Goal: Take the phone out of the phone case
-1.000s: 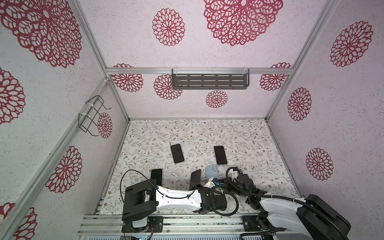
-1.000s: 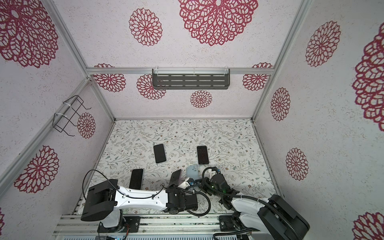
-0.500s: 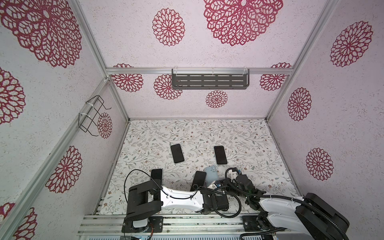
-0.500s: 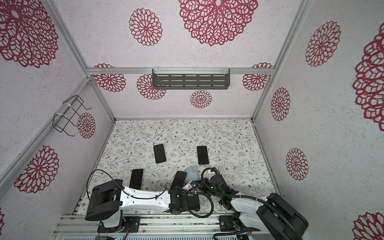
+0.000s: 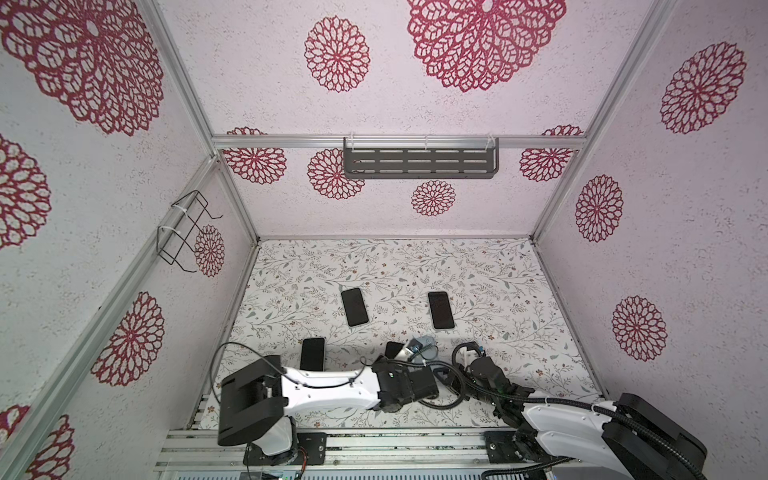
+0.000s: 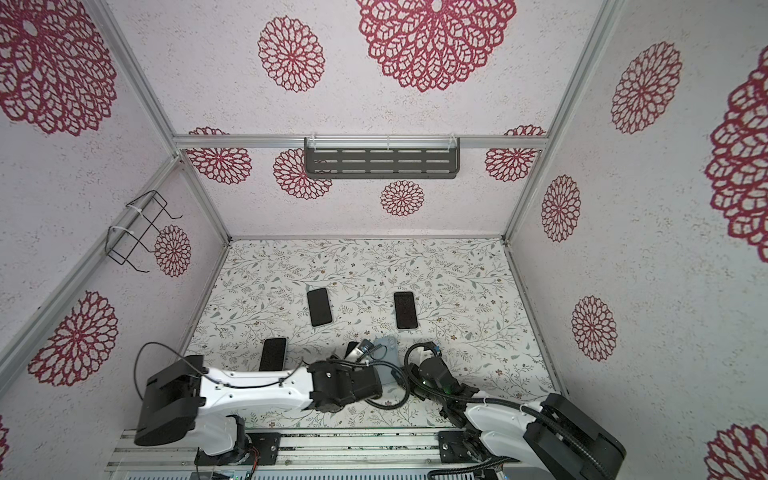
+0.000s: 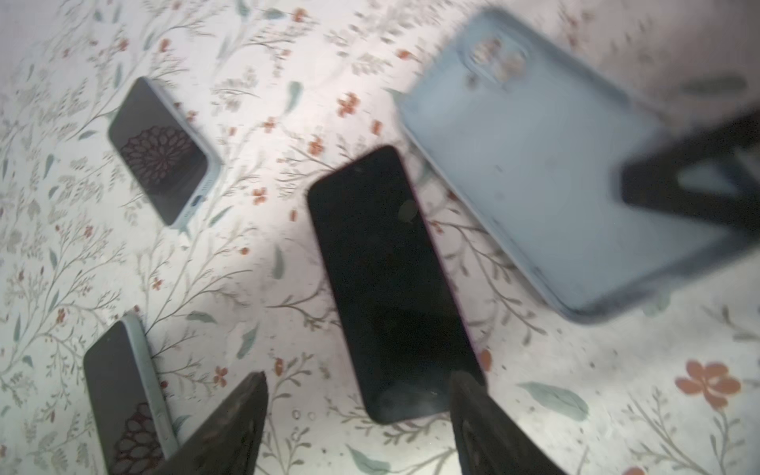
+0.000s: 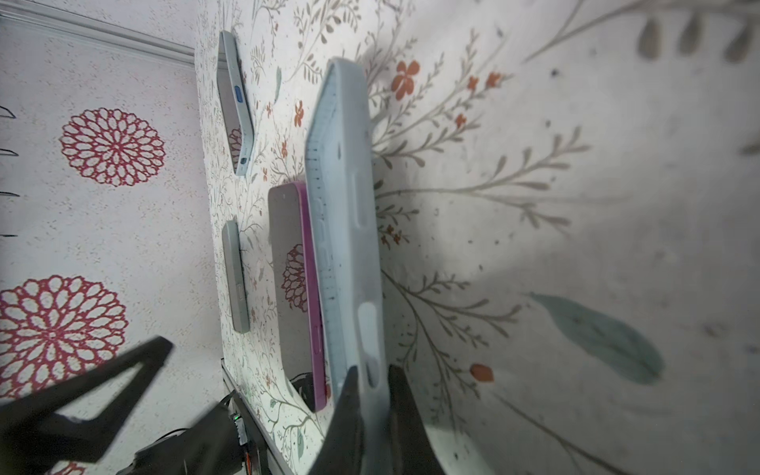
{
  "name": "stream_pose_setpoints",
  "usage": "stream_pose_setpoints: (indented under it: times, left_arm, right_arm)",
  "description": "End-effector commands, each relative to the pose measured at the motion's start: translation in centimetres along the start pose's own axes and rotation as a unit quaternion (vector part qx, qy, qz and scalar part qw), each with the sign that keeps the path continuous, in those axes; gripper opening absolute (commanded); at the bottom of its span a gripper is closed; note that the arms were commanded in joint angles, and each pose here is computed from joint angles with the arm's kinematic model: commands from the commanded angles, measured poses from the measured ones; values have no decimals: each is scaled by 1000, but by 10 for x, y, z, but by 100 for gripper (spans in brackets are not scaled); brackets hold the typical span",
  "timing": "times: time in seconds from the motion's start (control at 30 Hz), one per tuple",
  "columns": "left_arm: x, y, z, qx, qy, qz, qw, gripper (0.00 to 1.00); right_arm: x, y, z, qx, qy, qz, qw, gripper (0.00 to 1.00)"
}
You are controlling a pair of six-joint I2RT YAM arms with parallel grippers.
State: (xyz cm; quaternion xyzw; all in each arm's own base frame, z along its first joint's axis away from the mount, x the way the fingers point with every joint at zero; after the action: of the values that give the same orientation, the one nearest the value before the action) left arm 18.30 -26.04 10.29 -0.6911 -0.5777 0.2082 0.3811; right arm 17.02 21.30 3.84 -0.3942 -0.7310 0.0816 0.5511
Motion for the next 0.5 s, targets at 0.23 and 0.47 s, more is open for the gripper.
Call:
stream_pose_setpoints:
  times: [0.23, 0.47]
  left_arm:
    - [121, -38, -49, -74, -268, 50, 959, 100]
    - [157, -50, -48, -77, -305, 25, 949, 97]
  right_arm:
    - [31, 35, 4, -2, -11, -6, 1000, 0]
    - [40, 58, 23, 22, -6, -11, 1000, 0]
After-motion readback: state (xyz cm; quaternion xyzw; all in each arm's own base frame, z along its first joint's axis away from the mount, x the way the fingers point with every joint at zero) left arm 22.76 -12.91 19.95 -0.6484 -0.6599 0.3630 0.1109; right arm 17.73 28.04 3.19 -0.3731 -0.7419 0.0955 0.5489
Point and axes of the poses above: each gripper's point midway between its finger pads, its own y axis out along the fingers, its own x axis along the line the jaws close on, z = x × y, the point moved 1 cm from there along -y, back along the fingers, and after that the axes turned 13 degrees about -y, right-handed, at the moved point
